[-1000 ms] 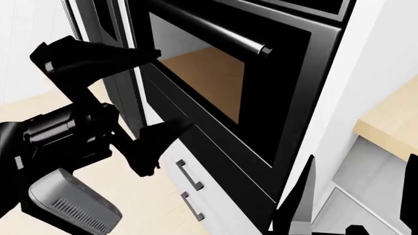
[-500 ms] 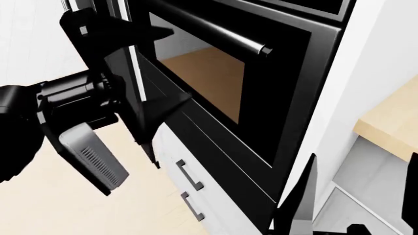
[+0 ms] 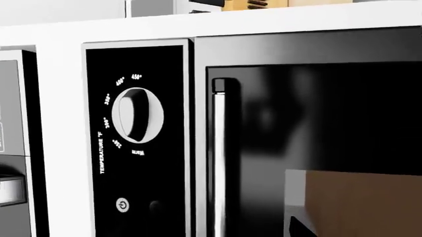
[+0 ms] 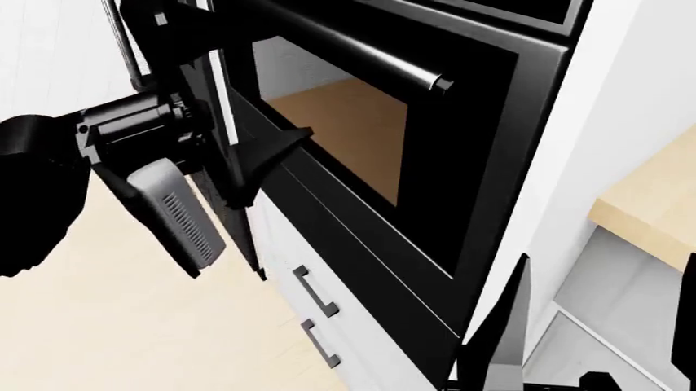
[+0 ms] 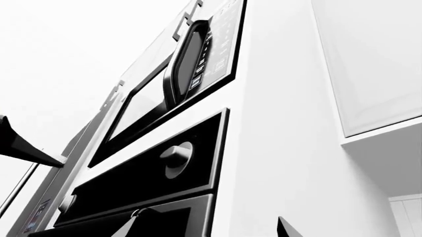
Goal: Open the oven door
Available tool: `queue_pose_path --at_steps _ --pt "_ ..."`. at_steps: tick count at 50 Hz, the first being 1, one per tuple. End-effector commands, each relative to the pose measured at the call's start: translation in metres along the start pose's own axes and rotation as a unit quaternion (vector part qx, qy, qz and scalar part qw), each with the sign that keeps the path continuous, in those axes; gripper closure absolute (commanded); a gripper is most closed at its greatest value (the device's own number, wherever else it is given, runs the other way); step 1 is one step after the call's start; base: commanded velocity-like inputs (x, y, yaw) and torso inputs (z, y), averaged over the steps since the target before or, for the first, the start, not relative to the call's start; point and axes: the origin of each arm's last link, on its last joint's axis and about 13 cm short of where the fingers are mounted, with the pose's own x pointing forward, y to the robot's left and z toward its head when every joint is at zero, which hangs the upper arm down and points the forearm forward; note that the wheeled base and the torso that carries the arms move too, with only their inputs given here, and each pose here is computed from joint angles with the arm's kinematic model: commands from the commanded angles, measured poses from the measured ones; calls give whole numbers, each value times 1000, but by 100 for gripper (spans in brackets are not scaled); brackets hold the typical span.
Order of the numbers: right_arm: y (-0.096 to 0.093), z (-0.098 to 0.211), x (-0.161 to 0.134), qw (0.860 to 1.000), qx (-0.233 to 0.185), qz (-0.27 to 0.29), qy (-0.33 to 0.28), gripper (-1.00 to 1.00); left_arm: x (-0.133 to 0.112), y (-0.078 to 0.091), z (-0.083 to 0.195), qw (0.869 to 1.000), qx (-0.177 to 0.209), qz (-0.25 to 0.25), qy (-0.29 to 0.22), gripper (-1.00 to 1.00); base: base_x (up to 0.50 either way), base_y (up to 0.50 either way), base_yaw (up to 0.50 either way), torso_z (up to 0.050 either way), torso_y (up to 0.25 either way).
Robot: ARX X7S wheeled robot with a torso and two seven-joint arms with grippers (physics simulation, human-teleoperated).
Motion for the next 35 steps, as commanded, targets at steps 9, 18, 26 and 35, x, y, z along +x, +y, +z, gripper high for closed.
queue_pose_path --at_steps 9,18,26,35 --pt "-1 0 0 1000 -2 -2 0 -100 1 -6 -15 999 -3 -30 33 -100 0 0 0 0 0" --pt "-1 -1 1 1000 -2 -2 0 -100 6 -3 -20 998 -2 -29 47 -100 0 0 0 0 0" --pt "-1 -1 1 1000 -2 -3 0 -100 14 3 -20 998 -1 -18 54 -100 0 0 0 0 0" --pt "-2 0 2 1000 -2 -5 0 -100 31 5 -17 999 -13 20 44 -100 0 0 0 0 0"
